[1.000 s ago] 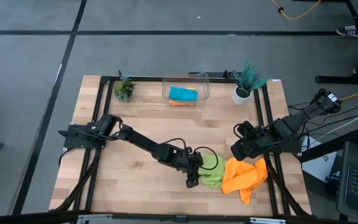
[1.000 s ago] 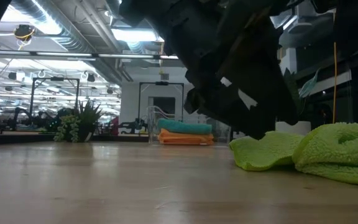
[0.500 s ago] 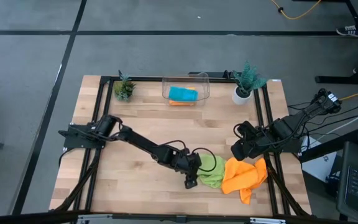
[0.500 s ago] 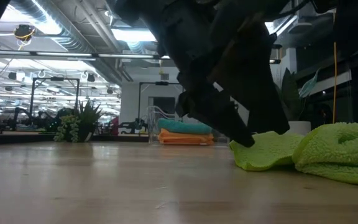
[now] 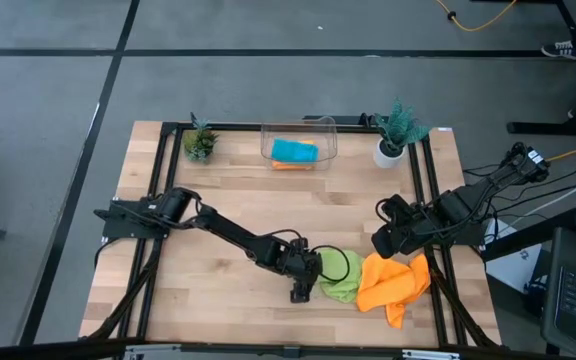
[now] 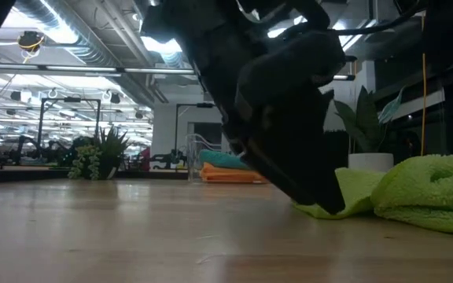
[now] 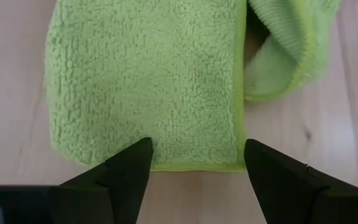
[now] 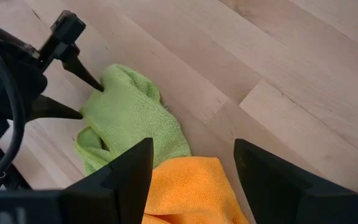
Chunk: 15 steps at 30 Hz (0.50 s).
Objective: Fold microfiber towels
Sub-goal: Fold the green towel
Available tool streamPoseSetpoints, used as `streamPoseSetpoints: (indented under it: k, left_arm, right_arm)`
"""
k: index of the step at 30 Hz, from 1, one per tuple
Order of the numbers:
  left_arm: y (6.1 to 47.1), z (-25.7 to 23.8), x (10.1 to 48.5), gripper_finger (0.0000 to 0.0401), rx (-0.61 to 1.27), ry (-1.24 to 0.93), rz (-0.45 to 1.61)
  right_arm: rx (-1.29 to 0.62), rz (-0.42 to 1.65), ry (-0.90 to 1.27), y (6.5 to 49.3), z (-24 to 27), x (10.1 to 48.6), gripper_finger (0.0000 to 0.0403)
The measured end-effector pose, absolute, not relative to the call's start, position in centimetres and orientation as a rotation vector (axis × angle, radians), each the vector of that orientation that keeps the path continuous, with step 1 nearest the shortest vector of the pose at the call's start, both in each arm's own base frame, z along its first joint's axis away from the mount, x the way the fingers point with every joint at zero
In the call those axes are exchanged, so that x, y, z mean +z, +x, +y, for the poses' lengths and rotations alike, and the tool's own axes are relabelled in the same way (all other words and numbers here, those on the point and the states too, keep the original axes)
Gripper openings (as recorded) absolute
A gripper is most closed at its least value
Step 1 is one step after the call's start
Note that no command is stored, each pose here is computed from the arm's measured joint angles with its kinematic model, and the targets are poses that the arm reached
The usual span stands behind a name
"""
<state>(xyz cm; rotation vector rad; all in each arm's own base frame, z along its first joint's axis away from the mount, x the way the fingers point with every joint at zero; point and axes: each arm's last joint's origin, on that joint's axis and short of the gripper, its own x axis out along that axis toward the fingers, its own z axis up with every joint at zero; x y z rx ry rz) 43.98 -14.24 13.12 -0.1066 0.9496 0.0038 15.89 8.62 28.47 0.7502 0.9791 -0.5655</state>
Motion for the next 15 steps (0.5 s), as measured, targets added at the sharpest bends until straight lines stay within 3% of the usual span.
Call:
streamPoseSetpoints:
  k: [8,15]
  left_arm:
    - [43.8,-14.2,15.3,0.0251,-0.004,-0.112,0.897]
    - [43.3,-16.5,14.8,0.0251,-0.075,-0.079,0.894]
  right_arm:
    - [-0.566,0.981,0.750,15.9,8.6,28.5,0.0226]
    - [-0.567,0.982,0.748,15.9,8.6,28.5,0.0226]
